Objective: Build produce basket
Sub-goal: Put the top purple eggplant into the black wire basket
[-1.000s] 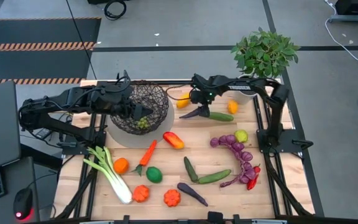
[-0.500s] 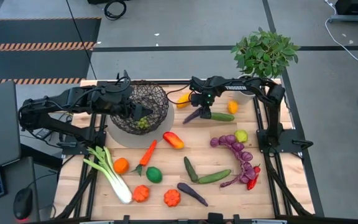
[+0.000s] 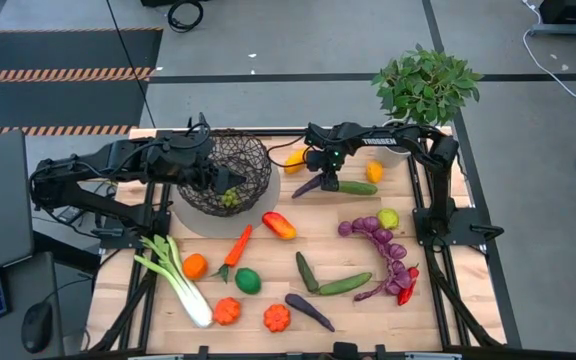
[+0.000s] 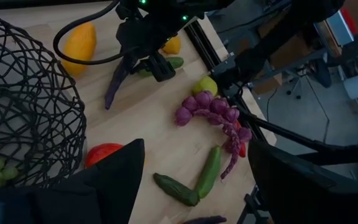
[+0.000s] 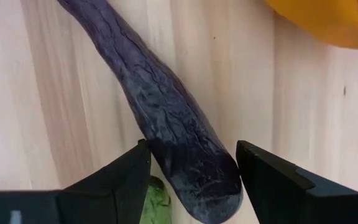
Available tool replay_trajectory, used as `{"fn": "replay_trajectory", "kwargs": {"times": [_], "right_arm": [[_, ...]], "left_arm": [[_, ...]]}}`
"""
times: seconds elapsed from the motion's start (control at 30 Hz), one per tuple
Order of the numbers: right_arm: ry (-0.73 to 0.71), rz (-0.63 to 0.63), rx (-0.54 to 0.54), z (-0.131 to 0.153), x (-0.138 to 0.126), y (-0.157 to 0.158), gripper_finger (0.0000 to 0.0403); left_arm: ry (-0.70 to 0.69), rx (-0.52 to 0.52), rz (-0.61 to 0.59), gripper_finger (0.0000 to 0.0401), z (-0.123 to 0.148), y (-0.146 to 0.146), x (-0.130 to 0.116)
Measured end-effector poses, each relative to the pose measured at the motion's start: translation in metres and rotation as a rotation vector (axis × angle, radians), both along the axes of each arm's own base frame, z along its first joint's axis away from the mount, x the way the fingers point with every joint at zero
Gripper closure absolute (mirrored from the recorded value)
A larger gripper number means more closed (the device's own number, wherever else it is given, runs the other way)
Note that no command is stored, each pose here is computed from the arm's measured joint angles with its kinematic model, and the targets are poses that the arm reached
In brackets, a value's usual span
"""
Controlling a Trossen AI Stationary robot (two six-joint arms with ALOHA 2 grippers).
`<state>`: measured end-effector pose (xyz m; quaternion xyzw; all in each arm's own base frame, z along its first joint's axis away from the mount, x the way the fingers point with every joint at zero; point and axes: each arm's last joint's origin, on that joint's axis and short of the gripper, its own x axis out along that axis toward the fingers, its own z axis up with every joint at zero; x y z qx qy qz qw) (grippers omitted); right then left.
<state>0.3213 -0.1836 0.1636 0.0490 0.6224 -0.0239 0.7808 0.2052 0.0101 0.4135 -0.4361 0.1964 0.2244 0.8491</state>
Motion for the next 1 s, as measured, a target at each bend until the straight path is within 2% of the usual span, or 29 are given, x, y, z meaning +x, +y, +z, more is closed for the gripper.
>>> {"fn": "replay_trajectory", "kwargs": {"times": [0.5,0.63,0.87,1.0], "right_arm": [[0.038,-0.092,0.039,-0.016,-0.005,0.012,0.0169],[0.004,-0.104,0.055,-0.015,0.0,0.017,0.0195],[0.004,-0.078,0.055,-0.015,0.005,0.025,0.0267],[0.005,-0.058,0.054,-0.015,0.008,0.032,0.0275]], "left_arm": [[0.003,0.013,-0.006,0.0108,0.0,0.0,0.0],[0.003,0.013,-0.007,0.0108,0.0,0.0,0.0],[0.003,0.013,-0.007,0.0108,0.0,0.0,0.0],[0.003,0.013,-0.007,0.0108,0.0,0.0,0.0]]}}
